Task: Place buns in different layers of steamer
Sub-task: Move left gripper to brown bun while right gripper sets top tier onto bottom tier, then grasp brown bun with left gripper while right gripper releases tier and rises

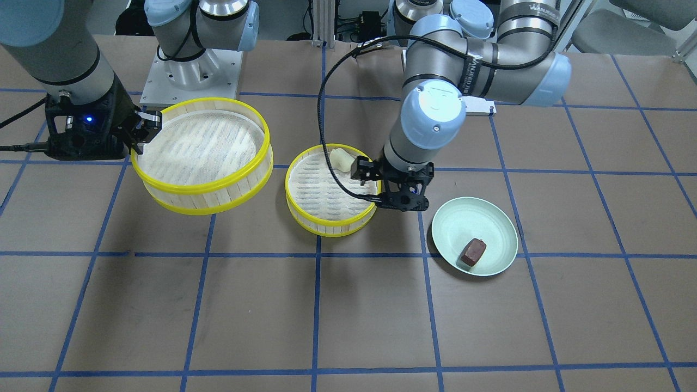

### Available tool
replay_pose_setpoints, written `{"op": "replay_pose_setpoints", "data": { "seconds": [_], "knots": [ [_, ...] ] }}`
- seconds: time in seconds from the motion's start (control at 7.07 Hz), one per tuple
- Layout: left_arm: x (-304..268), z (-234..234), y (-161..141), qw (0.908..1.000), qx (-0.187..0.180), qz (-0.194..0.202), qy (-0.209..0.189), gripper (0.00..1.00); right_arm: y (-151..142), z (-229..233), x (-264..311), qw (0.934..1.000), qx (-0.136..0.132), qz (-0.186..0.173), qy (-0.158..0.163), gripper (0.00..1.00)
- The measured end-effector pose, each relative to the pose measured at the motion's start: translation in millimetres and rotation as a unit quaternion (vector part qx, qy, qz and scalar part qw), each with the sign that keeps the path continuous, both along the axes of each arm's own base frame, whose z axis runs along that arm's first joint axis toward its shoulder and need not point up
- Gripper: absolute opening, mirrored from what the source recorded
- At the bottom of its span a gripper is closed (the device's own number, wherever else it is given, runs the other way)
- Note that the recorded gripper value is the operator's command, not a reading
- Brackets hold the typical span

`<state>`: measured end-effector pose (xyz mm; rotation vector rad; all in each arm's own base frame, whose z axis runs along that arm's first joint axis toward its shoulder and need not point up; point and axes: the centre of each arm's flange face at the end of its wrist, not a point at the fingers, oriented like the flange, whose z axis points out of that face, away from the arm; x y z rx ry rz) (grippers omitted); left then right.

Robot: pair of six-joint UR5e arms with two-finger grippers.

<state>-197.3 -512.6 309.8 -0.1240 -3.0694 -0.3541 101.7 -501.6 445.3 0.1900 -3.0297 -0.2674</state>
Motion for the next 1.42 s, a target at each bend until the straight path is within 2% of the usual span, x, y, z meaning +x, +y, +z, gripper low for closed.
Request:
{"op": "replay_pose_setpoints", "data": {
  "seconds": [0.28, 0.57, 0.85, 1.13, 1.42],
  "knots": [
    [109.6, -0.1, -38.2, 0.9979, -0.024, -0.059, 0.015, 1.0, 8.6, -31.4, 71.0, 0.9997, 0.019, 0.006, 0.015, 0.0],
    [162.1, -18.8, -62.4, 0.9922, -0.046, -0.113, 0.026, 1.0, 21.8, -81.3, 155.3, 0.9984, 0.039, 0.014, 0.037, 0.0],
    [174.6, -60.4, -85.3, 0.9894, -0.063, -0.128, 0.024, 1.0, 29.3, -136.1, 216.8, 0.9968, 0.051, 0.034, 0.052, 0.0],
    [176.3, -99.1, -83.2, 0.9906, -0.041, -0.127, 0.032, 1.0, 32.7, -159.5, 240.0, 0.9962, 0.051, 0.044, 0.055, 0.0],
    [174.1, -114.2, -73.2, 0.9914, -0.019, -0.123, 0.042, 1.0, 33.9, -166.0, 242.6, 0.9958, 0.054, 0.046, 0.058, 0.0]
  ]
}}
